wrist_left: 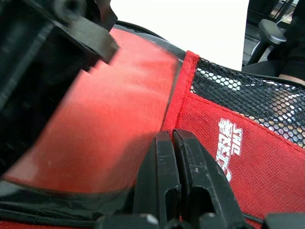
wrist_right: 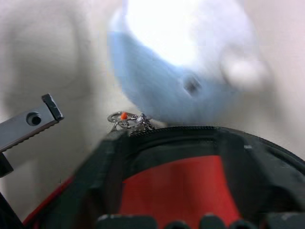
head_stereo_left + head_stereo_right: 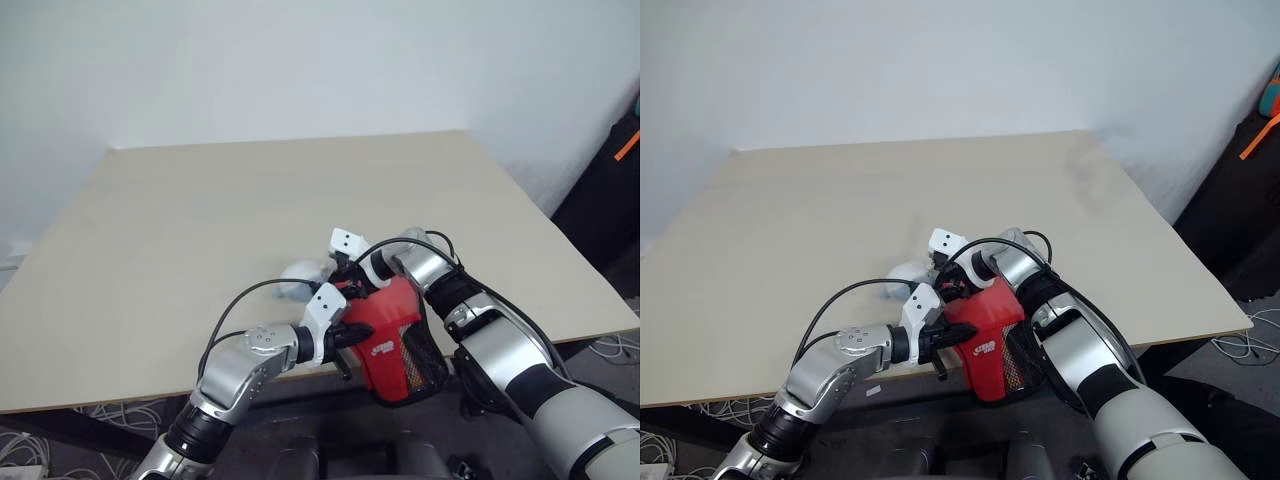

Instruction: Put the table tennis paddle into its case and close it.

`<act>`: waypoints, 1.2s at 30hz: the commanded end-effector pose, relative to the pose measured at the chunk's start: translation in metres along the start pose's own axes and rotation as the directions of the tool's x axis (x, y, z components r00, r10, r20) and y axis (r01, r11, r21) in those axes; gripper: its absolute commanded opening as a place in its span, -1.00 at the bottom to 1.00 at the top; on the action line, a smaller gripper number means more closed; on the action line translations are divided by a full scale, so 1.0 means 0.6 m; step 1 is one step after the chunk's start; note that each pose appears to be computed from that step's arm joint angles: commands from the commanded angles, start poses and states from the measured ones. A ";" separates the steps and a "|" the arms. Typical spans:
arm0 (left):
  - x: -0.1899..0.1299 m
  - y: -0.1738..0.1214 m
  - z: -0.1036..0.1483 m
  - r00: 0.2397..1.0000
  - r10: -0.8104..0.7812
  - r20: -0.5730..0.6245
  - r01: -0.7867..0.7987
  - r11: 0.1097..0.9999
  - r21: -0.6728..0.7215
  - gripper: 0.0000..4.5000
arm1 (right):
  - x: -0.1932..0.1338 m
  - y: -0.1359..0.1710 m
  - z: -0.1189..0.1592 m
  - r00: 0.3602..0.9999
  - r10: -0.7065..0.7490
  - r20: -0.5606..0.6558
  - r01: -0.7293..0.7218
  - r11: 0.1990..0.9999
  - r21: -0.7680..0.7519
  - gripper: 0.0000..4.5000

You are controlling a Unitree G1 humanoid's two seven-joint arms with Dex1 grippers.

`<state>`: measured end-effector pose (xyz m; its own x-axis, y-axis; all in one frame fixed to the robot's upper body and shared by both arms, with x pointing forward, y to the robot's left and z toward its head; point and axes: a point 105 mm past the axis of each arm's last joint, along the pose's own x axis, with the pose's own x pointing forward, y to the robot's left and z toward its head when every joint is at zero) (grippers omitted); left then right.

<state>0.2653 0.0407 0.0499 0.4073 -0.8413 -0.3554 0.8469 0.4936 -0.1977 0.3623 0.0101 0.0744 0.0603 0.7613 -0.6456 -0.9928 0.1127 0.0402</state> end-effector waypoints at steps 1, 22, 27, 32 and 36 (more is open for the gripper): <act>-0.005 0.009 0.004 1.000 0.024 0.005 -0.024 1.000 0.004 -1.00 | -0.019 -0.015 0.032 0.999 -0.043 0.033 0.044 0.998 -0.037 0.16; -0.003 0.011 0.003 1.000 0.013 -0.003 -0.013 1.000 0.006 -1.00 | -0.051 -0.059 0.125 0.973 -0.199 0.112 0.209 0.974 -0.083 0.16; -0.005 0.010 -0.001 1.000 0.015 -0.009 -0.015 1.000 0.001 -1.00 | -0.026 -0.049 0.125 0.976 -0.182 0.116 0.189 0.981 -0.052 0.16; -0.006 0.011 0.000 1.000 0.019 -0.008 -0.019 1.000 0.000 -1.00 | 0.008 -0.035 0.096 0.985 -0.160 0.070 0.162 0.987 -0.020 0.16; -0.007 0.013 0.000 1.000 0.025 -0.008 -0.025 1.000 0.001 -1.00 | 0.023 -0.024 0.075 0.991 -0.131 0.030 0.132 0.991 -0.023 0.16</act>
<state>0.2660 0.0417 0.0483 0.3972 -0.8448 -0.3584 0.8465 0.4882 -0.2125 0.3816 0.0496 0.0994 0.1906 0.7715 -0.6070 -0.9777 0.2049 -0.0466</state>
